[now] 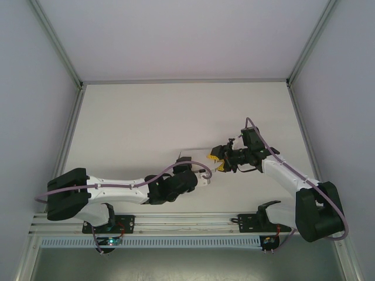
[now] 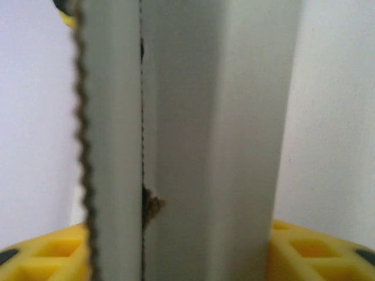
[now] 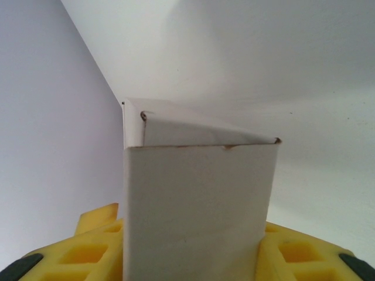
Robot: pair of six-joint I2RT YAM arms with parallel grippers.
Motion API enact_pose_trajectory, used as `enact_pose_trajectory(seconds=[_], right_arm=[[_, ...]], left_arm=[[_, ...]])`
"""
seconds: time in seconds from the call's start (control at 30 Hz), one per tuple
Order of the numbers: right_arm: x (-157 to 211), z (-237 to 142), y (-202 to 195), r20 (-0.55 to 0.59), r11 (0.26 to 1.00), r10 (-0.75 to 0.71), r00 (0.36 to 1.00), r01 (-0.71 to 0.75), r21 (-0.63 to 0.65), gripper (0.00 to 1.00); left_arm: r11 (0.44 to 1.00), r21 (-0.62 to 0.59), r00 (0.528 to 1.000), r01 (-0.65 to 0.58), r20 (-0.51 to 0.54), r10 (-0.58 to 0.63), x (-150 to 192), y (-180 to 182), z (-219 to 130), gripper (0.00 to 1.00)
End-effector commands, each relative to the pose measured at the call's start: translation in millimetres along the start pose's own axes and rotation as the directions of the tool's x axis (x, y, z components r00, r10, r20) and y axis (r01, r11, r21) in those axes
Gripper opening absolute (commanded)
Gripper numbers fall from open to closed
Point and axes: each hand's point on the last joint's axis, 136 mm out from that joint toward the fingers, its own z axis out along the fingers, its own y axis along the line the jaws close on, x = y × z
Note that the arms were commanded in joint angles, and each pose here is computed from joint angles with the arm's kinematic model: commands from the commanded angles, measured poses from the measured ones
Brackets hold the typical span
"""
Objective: Assemble paper box
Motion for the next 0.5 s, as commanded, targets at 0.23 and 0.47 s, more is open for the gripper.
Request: enact_pose_trajectory(seconds=[0.23, 0.47], right_arm=[[16.3, -0.1, 8.2, -0.028, 0.996, -0.070, 0.997, 0.069, -0.052, 0.89], [-0.1, -20.2, 12.2, 0.196, 0.956, -0.290, 0.937, 0.293, 0.014, 0.99]], left_arm=[[0.999, 0.016, 0.996, 0.042, 0.083, -0.043, -18.2, 9.7, -15.1, 0.46], [0.969, 0.219, 0.993, 0.116, -0.035, -0.111, 0.9, -15.2, -31.6, 0.44]])
